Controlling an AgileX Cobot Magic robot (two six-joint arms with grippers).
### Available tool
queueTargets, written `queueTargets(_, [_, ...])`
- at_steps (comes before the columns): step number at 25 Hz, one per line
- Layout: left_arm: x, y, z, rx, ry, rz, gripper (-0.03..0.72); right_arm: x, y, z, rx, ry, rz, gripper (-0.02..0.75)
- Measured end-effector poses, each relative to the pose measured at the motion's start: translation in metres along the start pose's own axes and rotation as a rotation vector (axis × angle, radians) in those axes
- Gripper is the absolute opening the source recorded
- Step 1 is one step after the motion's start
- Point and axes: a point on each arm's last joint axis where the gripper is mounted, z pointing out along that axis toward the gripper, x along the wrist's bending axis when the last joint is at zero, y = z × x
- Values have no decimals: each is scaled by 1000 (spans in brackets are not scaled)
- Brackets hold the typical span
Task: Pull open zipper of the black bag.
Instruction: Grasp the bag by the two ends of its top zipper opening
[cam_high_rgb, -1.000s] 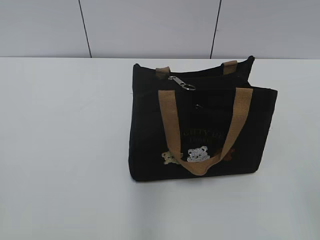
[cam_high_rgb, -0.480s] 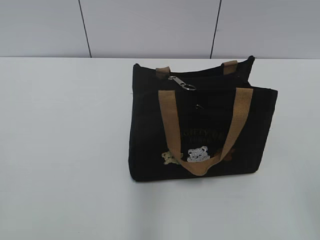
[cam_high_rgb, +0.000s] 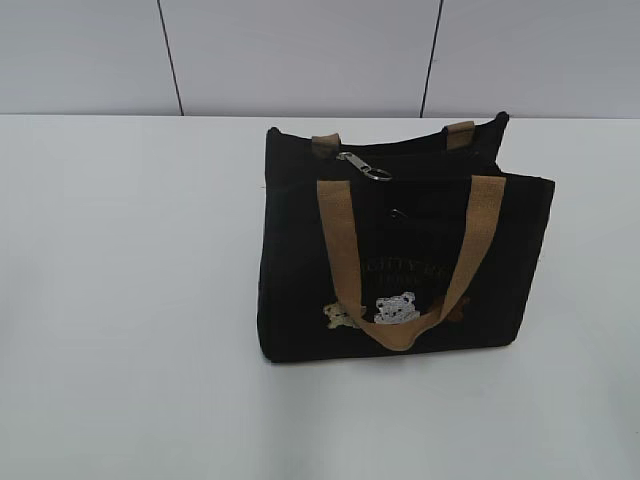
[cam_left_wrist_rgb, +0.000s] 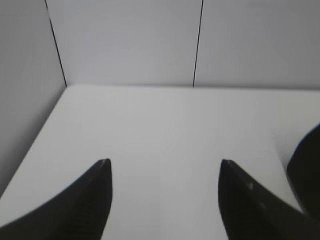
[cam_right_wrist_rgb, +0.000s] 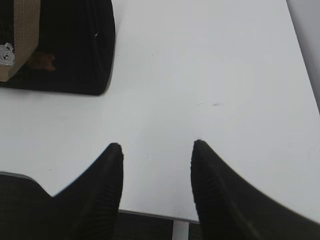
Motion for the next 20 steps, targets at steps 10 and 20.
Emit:
queueTargets(10, [1, 31, 109, -89, 6, 1, 448, 0, 0, 0, 0, 0, 0, 343])
queueTargets(20, [-35, -11, 223, -149, -211, 120, 397, 0, 0, 0, 0, 0, 0, 343])
